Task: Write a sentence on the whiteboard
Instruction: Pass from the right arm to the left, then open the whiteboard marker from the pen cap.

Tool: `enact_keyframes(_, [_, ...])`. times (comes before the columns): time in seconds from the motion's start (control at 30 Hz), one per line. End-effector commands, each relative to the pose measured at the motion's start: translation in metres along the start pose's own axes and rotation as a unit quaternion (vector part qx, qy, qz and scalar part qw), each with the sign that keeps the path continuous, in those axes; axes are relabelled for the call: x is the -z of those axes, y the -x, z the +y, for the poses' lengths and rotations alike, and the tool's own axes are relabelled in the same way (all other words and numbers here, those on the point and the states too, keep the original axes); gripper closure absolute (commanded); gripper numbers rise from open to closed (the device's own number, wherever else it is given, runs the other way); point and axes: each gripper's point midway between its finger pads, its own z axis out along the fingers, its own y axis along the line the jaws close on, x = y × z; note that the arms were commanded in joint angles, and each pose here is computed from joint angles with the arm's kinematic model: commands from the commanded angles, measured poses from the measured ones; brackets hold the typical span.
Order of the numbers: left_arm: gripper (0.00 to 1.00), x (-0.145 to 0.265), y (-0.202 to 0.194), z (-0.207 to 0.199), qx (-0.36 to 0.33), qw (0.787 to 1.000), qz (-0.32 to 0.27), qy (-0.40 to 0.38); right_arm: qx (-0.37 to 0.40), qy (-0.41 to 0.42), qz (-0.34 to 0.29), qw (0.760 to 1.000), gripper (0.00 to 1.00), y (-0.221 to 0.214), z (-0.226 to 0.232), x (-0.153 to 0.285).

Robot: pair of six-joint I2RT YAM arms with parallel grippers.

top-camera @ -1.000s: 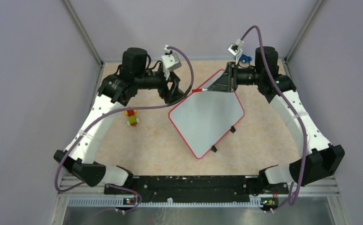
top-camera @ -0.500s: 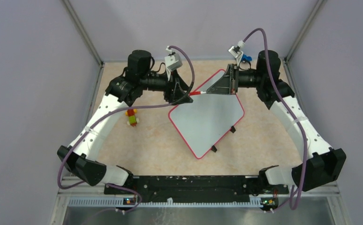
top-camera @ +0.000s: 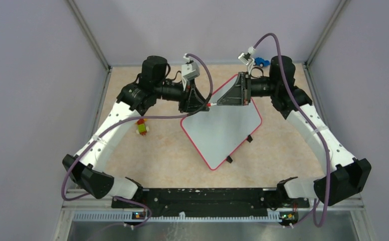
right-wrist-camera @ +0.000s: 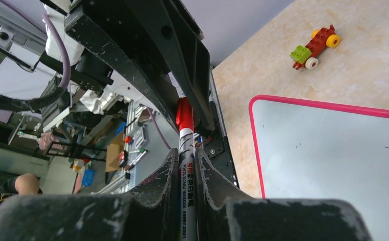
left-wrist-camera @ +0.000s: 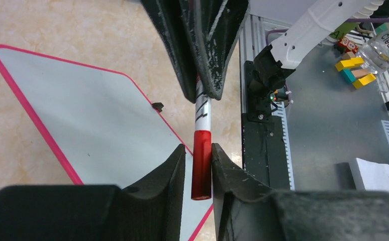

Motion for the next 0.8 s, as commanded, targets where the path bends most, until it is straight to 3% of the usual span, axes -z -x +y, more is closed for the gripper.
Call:
enact_keyframes(0.0, [0.79, -0.006, -0.004, -0.001, -0.026, 1.0, 0.006, -0.012, 0.013, 0.018, 0.009, 1.0, 1.0, -0.002, 0.013, -0.002])
enact_keyframes(0.1, [1.0, -0.005, -0.004, 0.003, -0.035, 0.999, 0.01, 0.002, 0.008, 0.012, 0.01, 1.0, 1.0, -0.003, 0.01, -0.002])
enact_keyframes(0.2, [1.0, 0.0, 0.0, 0.005, -0.06, 0.998, 0.01, 0.02, 0.017, -0.002, 0.01, 1.0, 0.97, -0.006, 0.006, -0.001])
enact_keyframes(0.27, [1.0, 0.003, 0.001, 0.009, -0.074, 0.996, 0.015, 0.036, -0.017, -0.066, 0.0, 0.998, 0.94, -0.005, -0.012, -0.001])
enact_keyframes(0.37, [1.0, 0.005, -0.002, 0.015, -0.089, 0.994, 0.026, 0.052, -0.018, -0.144, -0.004, 0.989, 0.57, -0.006, -0.032, 0.008])
enact_keyframes(0.47, [1.0, 0.007, -0.004, 0.019, -0.107, 0.992, 0.033, 0.059, 0.0, -0.095, 0.006, 0.995, 0.5, -0.013, -0.02, 0.005])
enact_keyframes(0.57, [1.0, 0.006, -0.003, 0.02, -0.119, 0.99, 0.035, 0.062, 0.001, -0.027, 0.015, 1.0, 0.36, -0.021, -0.003, 0.002])
enact_keyframes(0.67, [1.0, 0.002, -0.009, 0.02, -0.131, 0.988, 0.051, 0.069, -0.005, -0.026, 0.018, 0.999, 0.32, -0.02, -0.003, 0.002])
enact_keyframes(0.77, [1.0, -0.002, -0.012, 0.015, -0.134, 0.988, 0.054, 0.062, -0.013, -0.02, 0.02, 1.0, 0.36, -0.017, -0.002, 0.0])
